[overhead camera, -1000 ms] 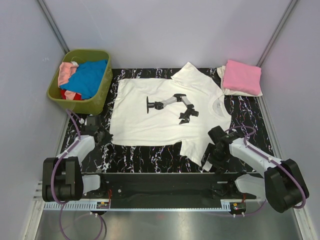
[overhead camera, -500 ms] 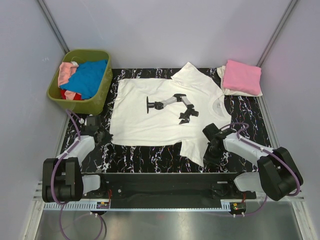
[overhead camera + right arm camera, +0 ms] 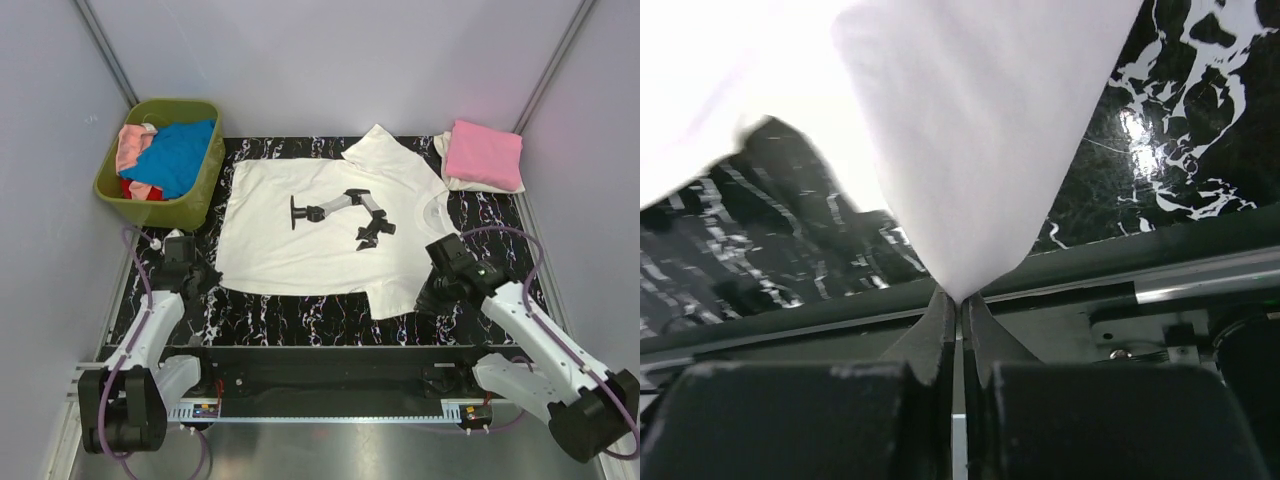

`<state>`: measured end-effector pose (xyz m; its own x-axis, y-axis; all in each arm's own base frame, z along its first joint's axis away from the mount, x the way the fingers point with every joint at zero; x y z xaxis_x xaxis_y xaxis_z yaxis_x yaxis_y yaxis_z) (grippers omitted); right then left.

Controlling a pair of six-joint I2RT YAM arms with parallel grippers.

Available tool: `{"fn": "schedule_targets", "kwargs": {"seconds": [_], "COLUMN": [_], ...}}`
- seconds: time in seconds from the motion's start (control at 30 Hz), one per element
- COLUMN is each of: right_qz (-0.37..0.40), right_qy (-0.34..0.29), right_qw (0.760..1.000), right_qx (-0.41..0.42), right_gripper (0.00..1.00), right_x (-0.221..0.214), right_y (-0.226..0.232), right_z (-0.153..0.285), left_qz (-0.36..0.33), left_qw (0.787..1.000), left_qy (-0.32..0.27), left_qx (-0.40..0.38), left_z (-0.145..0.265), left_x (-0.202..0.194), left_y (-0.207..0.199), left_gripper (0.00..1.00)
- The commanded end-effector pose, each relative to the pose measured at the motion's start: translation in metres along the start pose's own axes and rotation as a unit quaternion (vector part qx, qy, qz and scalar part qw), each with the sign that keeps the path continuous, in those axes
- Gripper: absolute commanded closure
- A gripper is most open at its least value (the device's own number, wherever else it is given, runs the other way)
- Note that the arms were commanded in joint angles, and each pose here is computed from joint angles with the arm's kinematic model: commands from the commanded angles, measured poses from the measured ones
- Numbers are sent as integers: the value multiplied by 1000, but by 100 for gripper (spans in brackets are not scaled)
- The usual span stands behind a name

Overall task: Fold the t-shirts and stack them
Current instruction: Flatten the tshirt out, then fold the tshirt

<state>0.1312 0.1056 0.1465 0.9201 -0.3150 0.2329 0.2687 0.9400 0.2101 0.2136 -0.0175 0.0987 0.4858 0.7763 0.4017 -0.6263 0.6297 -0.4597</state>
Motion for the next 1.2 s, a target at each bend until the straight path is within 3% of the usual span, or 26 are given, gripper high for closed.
{"fn": "schedule_targets", "kwargs": {"seconds": [0.0, 0.4, 0.6, 0.77, 0.97, 1.17], "right_qz": [-22, -60, -49, -15, 31, 34], "right_qy": [-30, -65, -54, -68, -111, -112], "right_qw": [999, 996, 997, 997, 993, 993], "right_qx": [-16, 11, 36, 31, 8, 13], "right_gripper": [100, 100, 100, 100, 100, 100], "right_x": [1, -21, -19, 11, 63, 123], "right_y": [-8, -33, -22, 2, 31, 37], "right_z": [34, 83, 83, 77, 81, 64], "left_qz": [7, 30, 14, -37, -84, -100], "left_qw": [1000, 997, 997, 990, 988, 987], "left_qy": [18, 65, 74, 133, 126, 121], "left_qx": [-10, -28, -35, -35, -22, -22], "left_z": [12, 64, 75, 61, 64, 57], "left_x": [-9, -7, -7, -4, 19, 36], "left_y": [-1, -21, -24, -36, -53, -70], "left_gripper": [100, 100, 100, 100, 100, 100]}}
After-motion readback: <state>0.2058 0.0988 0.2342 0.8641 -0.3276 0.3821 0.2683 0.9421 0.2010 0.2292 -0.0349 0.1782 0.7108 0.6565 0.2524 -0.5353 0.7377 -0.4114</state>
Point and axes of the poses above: each gripper's point midway between its finger pads, its own z axis back along the fingers, its own y axis along the line the jaws close on, x = y × z, the point moved 6 cm from there along z, back along the fingers, and after that the axes turned 10 degrees about z, right-handed, at the moved point
